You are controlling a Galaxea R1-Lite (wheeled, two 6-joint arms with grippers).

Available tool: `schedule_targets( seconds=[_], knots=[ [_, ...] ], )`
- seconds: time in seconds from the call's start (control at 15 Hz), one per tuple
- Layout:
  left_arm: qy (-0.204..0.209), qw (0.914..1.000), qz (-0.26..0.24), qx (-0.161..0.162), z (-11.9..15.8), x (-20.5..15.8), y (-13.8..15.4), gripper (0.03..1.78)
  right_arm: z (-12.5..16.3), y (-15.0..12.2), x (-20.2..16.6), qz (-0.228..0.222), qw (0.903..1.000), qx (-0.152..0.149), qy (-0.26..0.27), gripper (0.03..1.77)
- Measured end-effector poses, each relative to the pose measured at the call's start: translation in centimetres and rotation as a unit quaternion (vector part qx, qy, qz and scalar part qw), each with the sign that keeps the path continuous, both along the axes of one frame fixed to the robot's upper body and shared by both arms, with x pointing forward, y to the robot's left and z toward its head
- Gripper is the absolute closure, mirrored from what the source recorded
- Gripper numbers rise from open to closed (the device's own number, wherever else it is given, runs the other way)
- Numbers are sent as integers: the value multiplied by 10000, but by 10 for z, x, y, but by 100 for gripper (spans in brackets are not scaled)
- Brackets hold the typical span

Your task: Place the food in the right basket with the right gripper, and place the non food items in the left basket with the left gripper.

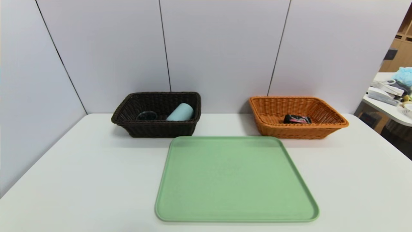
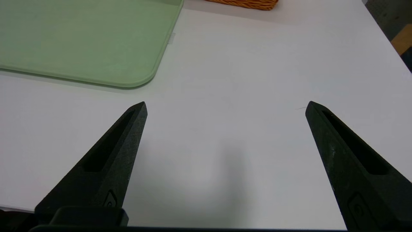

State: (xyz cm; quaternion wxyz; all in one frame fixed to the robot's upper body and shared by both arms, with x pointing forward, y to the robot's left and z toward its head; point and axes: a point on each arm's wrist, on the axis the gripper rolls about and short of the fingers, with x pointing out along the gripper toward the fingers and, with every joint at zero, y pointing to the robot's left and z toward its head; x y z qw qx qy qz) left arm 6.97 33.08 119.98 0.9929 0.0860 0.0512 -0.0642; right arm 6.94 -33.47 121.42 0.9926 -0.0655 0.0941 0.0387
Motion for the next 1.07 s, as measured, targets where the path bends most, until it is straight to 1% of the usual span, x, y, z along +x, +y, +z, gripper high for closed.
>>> schedule_targets(
  seconds=[0.2,0.33,0.6,0.73,0.87,1.0,1.07],
  knots=[
    [-199,9995,247,17,-1,-4,1,12,-10,-1,-12,-220,9997,-105,-14,10],
    [-276,9988,410,41,-4,-5,2,12,-9,-2,-17,-365,9990,-140,-194,10],
    [-323,9983,485,-30,-10,-6,2,12,-12,-2,-16,-347,9980,-186,-492,10],
    [-327,9982,493,-82,-11,-6,2,12,-19,-2,-9,-365,9966,-237,-696,10],
    [-487,9975,494,-124,-11,-4,2,12,-21,-2,-6,-410,9946,-230,-921,10],
    [-719,9959,496,-215,-10,-2,2,12,-23,-2,-5,-399,9945,-250,-934,10],
    [-714,9958,492,-277,-12,-1,2,12,-24,-2,-4,-364,9945,-261,-942,10]
  ],
)
